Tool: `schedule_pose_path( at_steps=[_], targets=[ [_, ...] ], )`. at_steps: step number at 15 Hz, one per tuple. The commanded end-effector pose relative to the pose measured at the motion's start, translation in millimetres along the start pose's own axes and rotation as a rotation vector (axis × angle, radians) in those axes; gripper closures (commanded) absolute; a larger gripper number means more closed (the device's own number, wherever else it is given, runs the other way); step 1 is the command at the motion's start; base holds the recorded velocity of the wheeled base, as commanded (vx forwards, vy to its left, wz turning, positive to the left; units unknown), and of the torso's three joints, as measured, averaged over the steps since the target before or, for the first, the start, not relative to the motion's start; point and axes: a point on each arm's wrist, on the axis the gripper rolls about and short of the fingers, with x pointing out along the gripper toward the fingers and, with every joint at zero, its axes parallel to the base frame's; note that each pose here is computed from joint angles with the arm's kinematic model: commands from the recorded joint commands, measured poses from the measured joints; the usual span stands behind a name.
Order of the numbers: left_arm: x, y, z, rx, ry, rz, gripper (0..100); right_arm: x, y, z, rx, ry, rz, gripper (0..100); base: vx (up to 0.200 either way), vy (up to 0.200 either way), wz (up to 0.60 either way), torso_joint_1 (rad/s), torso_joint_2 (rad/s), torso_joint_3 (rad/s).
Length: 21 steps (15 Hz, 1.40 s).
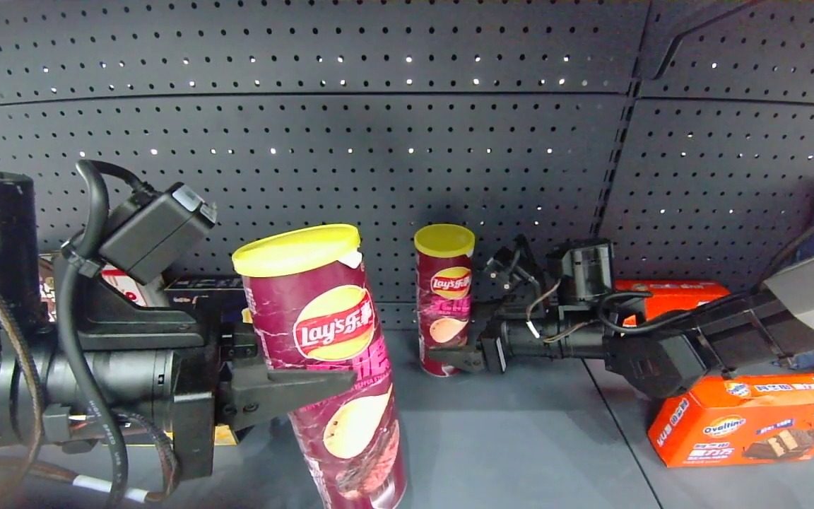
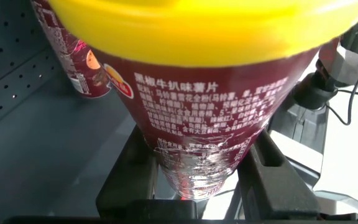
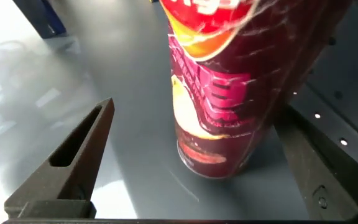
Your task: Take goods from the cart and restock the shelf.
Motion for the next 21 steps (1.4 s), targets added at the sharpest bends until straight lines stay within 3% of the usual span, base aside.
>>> schedule_pose_path(
  at_steps=[1, 6, 7, 12, 17, 18, 21],
  targets=[
    [0, 0.2, -0.7, -0.002, 0.002, 0.001, 100, 7, -2, -6, 0.007, 0.013, 0.004, 0, 0.000, 0.000, 0.00, 0.000, 0.00, 0.000],
    [0, 0.3, -1.1, -0.003, 0.003, 0.002, 100, 18, -6, -11, 0.009, 0.013, -0.005, 0, 0.000, 0.000, 0.00, 0.000, 0.00, 0.000],
    [0, 0.3, -1.3, -0.003, 0.004, 0.002, 100, 19, -6, -11, 0.005, 0.005, -0.008, 100, 0.000, 0.000, 0.00, 0.000, 0.00, 0.000],
    [0, 0.1, -2.0, -0.004, 0.005, 0.002, 100, 15, -2, -11, 0.006, 0.010, -0.008, 100, 0.000, 0.000, 0.00, 0.000, 0.00, 0.000],
    [-3, 1.6, 0.1, -0.002, -0.004, 0.014, 100, -1, 10, 6, -0.015, -0.016, -0.031, 100, 0.000, 0.000, 0.00, 0.000, 0.00, 0.000],
    [-3, 1.4, -1.0, -0.006, -0.002, 0.015, 100, -4, 22, 8, -0.026, -0.015, -0.087, 100, 0.000, 0.000, 0.00, 0.000, 0.00, 0.000],
    [-3, 1.6, -2.0, -0.008, 0.002, 0.018, 100, -22, 54, 7, -0.027, -0.022, -0.052, 100, 0.000, 0.000, 0.00, 0.000, 0.00, 0.000]
  ],
)
